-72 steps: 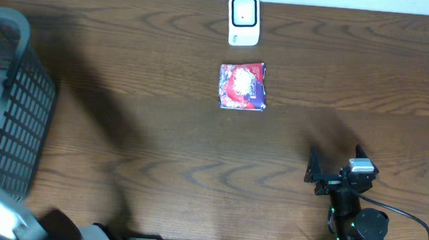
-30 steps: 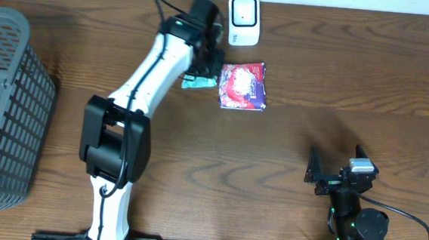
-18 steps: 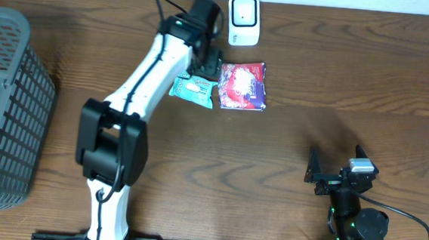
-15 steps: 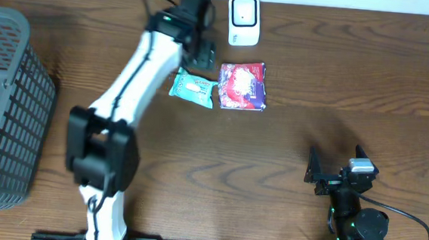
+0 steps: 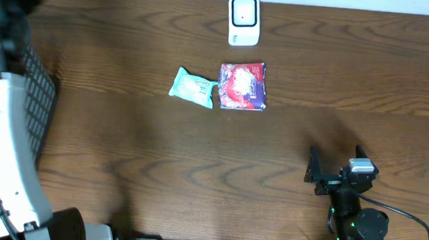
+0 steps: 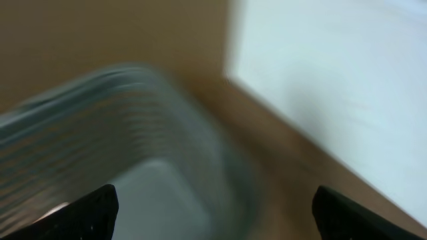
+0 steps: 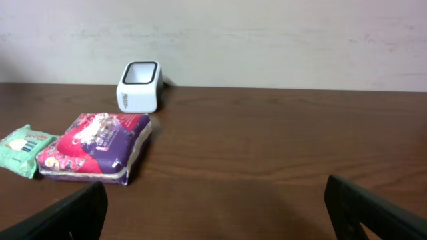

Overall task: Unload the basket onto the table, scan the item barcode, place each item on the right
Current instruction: 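Reach the left gripper into the basket and grasp the orange tissue pack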

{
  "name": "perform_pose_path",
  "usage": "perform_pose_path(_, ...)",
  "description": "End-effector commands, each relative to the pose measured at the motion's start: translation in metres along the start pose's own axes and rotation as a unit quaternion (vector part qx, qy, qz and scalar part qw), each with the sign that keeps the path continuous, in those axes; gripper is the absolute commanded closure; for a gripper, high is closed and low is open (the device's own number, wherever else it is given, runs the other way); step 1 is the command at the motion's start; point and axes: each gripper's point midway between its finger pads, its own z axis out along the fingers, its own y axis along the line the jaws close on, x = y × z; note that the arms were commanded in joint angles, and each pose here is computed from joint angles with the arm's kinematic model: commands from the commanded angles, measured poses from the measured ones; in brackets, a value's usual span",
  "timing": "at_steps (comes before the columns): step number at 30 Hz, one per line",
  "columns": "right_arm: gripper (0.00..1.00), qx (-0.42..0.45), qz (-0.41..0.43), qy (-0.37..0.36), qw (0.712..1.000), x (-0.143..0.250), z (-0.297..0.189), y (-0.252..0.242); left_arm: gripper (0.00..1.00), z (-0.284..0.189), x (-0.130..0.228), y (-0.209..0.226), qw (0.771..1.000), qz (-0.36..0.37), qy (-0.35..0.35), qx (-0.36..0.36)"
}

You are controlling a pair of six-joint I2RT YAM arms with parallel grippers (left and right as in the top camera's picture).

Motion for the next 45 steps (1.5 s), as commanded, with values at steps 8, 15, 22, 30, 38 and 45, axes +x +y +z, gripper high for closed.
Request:
perform_pose_path(8, 0.01, 0.001, 0.0, 0.0, 1.0, 0.0, 0.0, -0.001, 0.08, 0.076, 0.076, 0.189, 0.945, -0.172, 0.123, -0.249)
perform_pose_path(15, 0.01, 0.001, 0.0, 0.0, 1.0, 0.0, 0.0, -0.001, 0.08, 0.118, 0.143, 0.221, 0.917, -0.162, 0.213, -0.295)
perform_pose_path(22, 0.01, 0.001, 0.0, 0.0, 1.0, 0.0, 0.0, -0.001, 0.08, 0.144, 0.189, 0.244, 0.892, -0.149, 0.267, -0.334)
perform_pose_path(30, 0.01, 0.001, 0.0, 0.0, 1.0, 0.0, 0.0, -0.001, 0.08, 0.157, 0.222, 0.282, 0.862, -0.154, 0.297, -0.381)
perform_pose_path(38, 0.01, 0.001, 0.0, 0.0, 1.0, 0.0, 0.0, -0.001, 0.23, 0.172, 0.246, 0.29, 0.851, -0.158, 0.315, -0.388)
perform_pose_path(45, 0.01, 0.001, 0.0, 0.0, 1.0, 0.0, 0.0, -0.001, 0.25, 0.18, 0.264, 0.291, 0.844, -0.152, 0.335, -0.391)
